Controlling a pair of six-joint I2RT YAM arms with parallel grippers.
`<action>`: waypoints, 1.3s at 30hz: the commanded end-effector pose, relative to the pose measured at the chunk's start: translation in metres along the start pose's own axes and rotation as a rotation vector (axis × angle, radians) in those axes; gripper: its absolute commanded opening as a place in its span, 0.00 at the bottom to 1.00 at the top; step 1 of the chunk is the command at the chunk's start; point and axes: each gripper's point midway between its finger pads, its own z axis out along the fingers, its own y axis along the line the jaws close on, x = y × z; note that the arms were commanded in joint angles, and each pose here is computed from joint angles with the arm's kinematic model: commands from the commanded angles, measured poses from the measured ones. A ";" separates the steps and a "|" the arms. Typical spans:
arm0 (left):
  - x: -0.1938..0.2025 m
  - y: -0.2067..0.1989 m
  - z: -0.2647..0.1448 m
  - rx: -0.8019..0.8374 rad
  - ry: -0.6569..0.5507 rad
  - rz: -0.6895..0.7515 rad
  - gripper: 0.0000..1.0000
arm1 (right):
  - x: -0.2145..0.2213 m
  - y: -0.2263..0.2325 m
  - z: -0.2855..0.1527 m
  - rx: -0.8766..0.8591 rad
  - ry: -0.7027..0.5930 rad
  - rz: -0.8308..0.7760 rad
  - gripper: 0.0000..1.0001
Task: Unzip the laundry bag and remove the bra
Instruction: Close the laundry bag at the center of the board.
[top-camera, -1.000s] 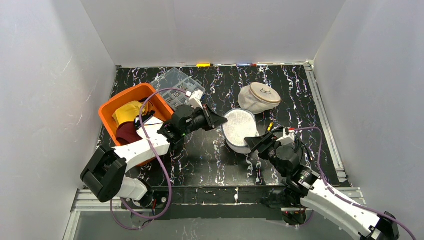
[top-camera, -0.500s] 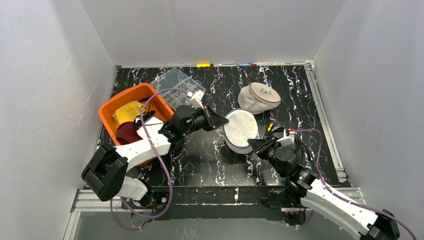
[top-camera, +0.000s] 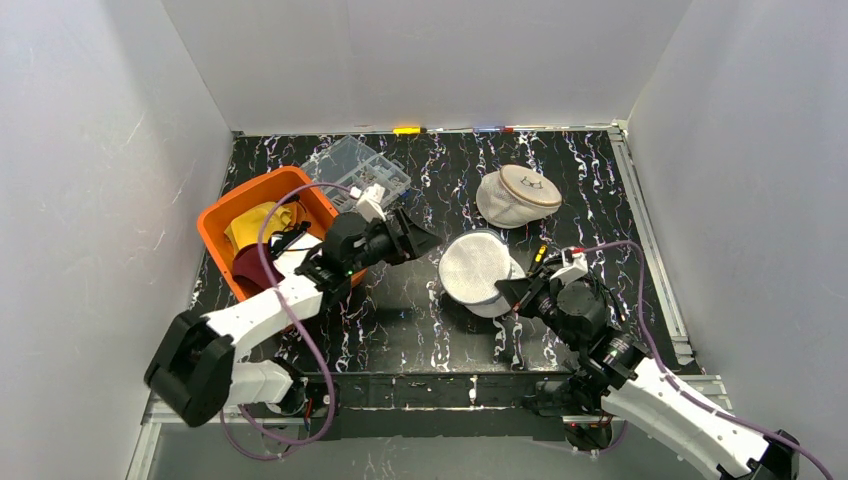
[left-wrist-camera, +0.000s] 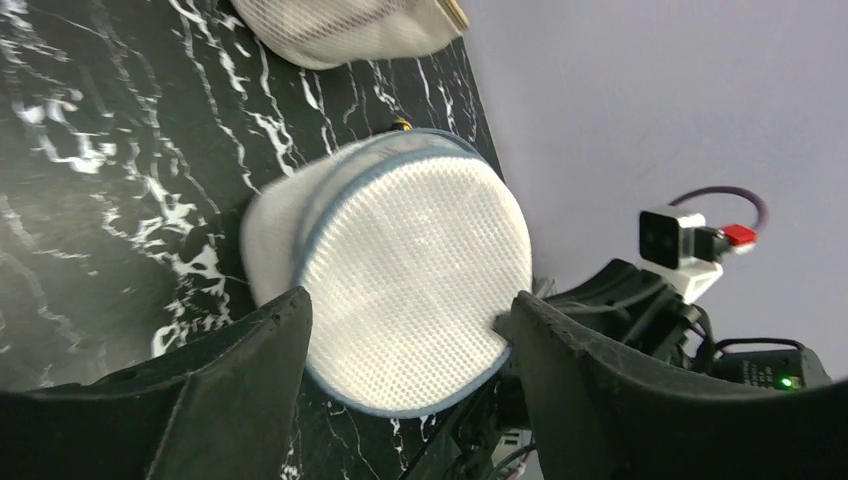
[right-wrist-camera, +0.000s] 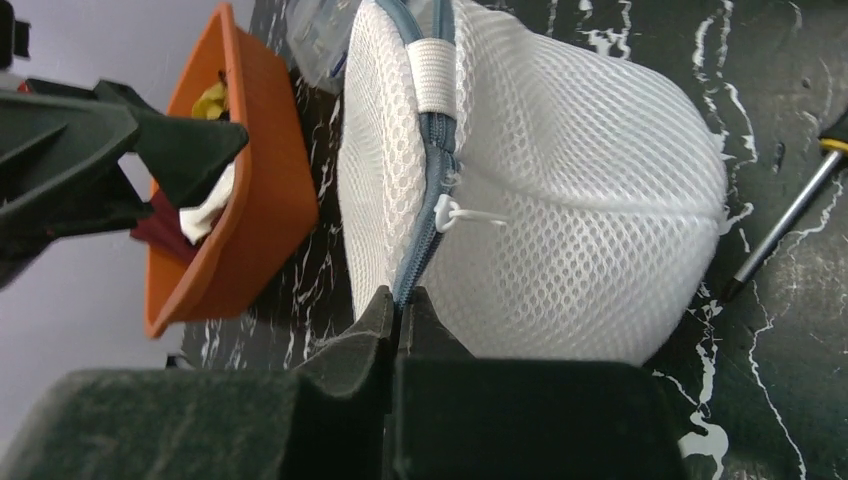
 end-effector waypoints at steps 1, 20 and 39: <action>-0.011 0.009 -0.035 -0.098 -0.026 0.082 0.72 | -0.004 0.030 -0.022 -0.101 0.102 -0.191 0.01; 0.020 -0.003 -0.110 -0.090 0.074 0.184 0.88 | 0.056 0.075 -0.047 -0.490 0.406 -0.303 0.01; 0.085 0.022 -0.086 -0.060 0.247 0.147 0.89 | 0.065 0.031 -0.040 -0.329 0.380 -0.206 0.01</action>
